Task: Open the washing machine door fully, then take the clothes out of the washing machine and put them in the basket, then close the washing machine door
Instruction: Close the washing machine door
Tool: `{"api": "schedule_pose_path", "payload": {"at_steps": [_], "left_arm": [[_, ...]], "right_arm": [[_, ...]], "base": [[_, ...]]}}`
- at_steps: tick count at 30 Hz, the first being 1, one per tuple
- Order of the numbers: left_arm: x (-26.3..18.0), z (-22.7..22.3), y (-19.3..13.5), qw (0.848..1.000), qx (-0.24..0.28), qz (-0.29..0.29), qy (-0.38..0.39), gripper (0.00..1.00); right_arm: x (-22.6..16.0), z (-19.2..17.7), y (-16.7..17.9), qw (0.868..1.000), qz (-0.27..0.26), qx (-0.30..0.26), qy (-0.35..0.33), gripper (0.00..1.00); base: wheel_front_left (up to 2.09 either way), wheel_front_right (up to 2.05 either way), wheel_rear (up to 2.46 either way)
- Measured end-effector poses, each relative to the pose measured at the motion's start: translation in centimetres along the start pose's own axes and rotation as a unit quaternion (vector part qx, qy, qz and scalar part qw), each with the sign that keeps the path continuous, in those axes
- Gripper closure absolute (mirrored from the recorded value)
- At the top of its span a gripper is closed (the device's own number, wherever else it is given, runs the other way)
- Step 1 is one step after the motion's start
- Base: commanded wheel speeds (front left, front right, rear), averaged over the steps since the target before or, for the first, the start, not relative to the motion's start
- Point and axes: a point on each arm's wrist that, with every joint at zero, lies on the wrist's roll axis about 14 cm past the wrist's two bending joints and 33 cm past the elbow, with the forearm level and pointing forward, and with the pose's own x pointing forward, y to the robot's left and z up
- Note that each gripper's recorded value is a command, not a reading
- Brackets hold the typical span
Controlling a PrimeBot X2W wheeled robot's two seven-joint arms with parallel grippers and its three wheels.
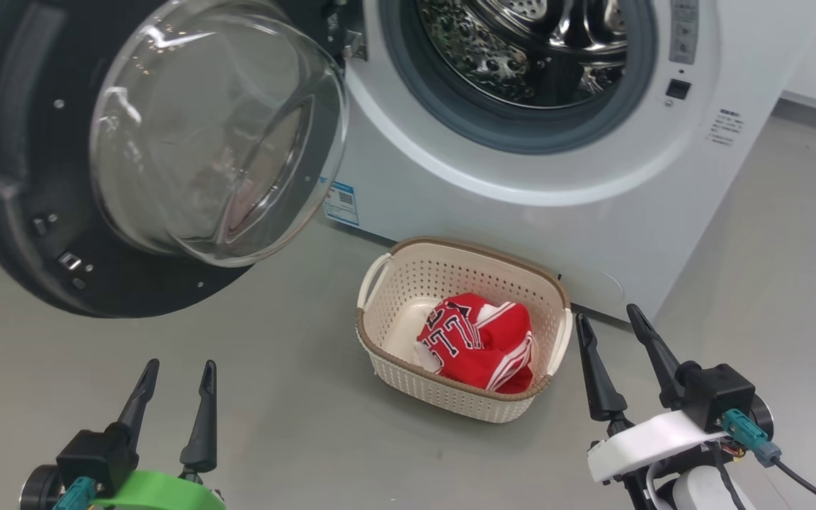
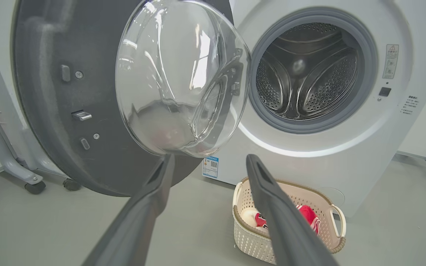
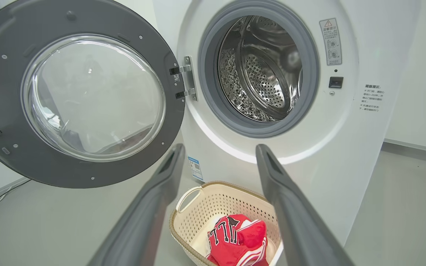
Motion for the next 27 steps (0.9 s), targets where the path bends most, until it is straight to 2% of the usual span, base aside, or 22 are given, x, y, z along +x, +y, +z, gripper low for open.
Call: {"api": "schedule_pose_path", "payload": {"at_steps": [10,27], "left_arm": [[-2.4,1.1,3.4,0.998,0.003,0.054,-0.019,0.00],[-2.9,1.6,4.0,0.997,0.006,0.067,-0.026,0.00]], "right_arm": [[0.2,-0.7,4.0,0.998,0.059,0.001,0.014,0.00],[0.5,-1.5,5.3,0.996,0.080,0.009,0.026,0.00]], "base": [[0.00,0.00,0.00],[0.00,0.00,0.00]]}}
